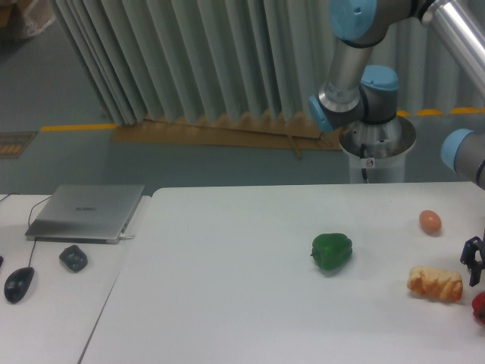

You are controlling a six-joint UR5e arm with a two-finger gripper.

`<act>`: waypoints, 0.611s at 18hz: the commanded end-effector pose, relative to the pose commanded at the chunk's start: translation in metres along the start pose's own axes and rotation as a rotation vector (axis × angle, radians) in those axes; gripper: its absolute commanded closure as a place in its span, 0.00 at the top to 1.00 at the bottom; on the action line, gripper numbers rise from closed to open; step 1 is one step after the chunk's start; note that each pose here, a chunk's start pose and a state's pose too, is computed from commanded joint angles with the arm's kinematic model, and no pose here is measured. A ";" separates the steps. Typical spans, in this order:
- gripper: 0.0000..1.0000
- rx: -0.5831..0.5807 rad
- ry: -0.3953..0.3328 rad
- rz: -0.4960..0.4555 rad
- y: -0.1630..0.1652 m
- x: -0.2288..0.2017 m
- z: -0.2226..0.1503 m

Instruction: Place the red peppers in a basket

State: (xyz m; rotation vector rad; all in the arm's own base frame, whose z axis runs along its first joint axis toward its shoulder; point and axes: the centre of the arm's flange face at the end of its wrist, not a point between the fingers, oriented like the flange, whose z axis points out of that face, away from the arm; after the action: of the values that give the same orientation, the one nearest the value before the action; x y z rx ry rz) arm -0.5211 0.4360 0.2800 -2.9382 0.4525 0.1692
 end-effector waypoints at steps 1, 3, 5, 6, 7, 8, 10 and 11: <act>1.00 0.000 -0.001 0.000 0.000 -0.001 0.000; 1.00 0.000 0.000 0.002 0.000 -0.001 0.001; 1.00 0.000 -0.001 0.009 -0.001 -0.001 0.000; 1.00 0.000 0.000 0.011 -0.001 -0.002 0.002; 0.99 0.000 -0.001 0.009 0.000 -0.003 0.002; 0.96 0.000 0.000 0.011 -0.001 -0.002 0.003; 0.83 0.000 -0.001 0.011 -0.001 -0.003 0.002; 0.73 0.000 -0.001 0.012 -0.001 -0.003 0.002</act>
State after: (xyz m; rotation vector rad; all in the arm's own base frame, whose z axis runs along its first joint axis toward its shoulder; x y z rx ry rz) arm -0.5236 0.4385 0.2783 -2.9352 0.4706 0.1724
